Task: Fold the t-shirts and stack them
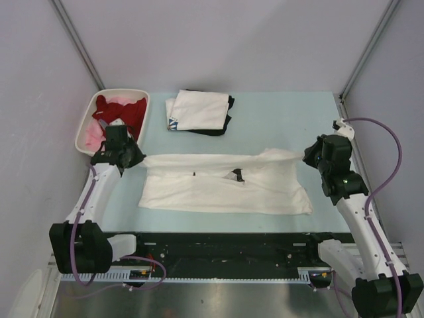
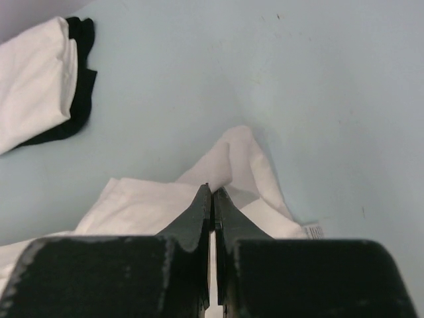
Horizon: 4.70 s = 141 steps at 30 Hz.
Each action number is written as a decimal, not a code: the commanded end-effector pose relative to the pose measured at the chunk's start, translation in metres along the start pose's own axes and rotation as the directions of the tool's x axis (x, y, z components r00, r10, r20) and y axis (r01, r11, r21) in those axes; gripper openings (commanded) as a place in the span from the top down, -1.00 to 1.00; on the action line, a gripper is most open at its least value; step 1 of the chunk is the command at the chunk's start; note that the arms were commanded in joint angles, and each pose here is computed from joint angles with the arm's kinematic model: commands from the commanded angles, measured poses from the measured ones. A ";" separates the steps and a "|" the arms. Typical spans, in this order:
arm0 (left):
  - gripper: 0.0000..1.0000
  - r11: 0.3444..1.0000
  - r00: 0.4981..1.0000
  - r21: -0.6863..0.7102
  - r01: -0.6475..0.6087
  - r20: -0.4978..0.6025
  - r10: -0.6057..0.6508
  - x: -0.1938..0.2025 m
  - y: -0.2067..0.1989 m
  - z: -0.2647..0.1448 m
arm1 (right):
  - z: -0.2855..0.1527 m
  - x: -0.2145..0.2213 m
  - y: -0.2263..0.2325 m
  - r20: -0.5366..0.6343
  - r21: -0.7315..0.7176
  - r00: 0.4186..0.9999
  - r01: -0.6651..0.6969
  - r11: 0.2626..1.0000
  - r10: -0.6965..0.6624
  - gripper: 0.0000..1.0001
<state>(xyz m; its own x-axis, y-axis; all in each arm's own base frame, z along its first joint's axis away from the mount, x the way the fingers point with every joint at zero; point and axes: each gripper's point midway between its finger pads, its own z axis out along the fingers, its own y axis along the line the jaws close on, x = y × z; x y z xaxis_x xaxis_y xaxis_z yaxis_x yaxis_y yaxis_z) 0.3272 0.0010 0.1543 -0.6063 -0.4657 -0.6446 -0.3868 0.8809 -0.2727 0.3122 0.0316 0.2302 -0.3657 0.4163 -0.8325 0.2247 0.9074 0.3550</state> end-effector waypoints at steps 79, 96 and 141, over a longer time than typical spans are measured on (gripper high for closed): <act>-0.65 0.982 0.941 0.072 0.175 -0.307 -0.145 0.094 -0.007 0.026 | -0.030 0.190 0.070 -0.417 -0.201 0.831 0.311 0.929 -0.369 1.00; -0.65 0.983 0.957 0.111 0.149 -0.267 -0.115 0.084 -0.011 0.010 | -0.109 0.251 0.061 -0.473 -0.198 0.809 0.289 0.937 -0.349 -0.82; 0.61 0.995 0.930 -0.075 0.063 -0.358 -0.086 0.092 0.017 0.036 | -0.008 0.265 0.183 -0.384 -0.540 0.796 0.218 0.813 -0.468 -0.99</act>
<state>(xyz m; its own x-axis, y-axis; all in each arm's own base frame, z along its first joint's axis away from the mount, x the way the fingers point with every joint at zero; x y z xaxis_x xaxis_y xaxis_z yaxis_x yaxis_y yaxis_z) 0.2791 -0.0288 0.0483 -0.7914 -0.5516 -0.2634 -0.4956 0.8313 -0.2517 0.2535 0.2835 0.0545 -0.7800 -0.0641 -0.6224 -0.3171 0.8980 0.3049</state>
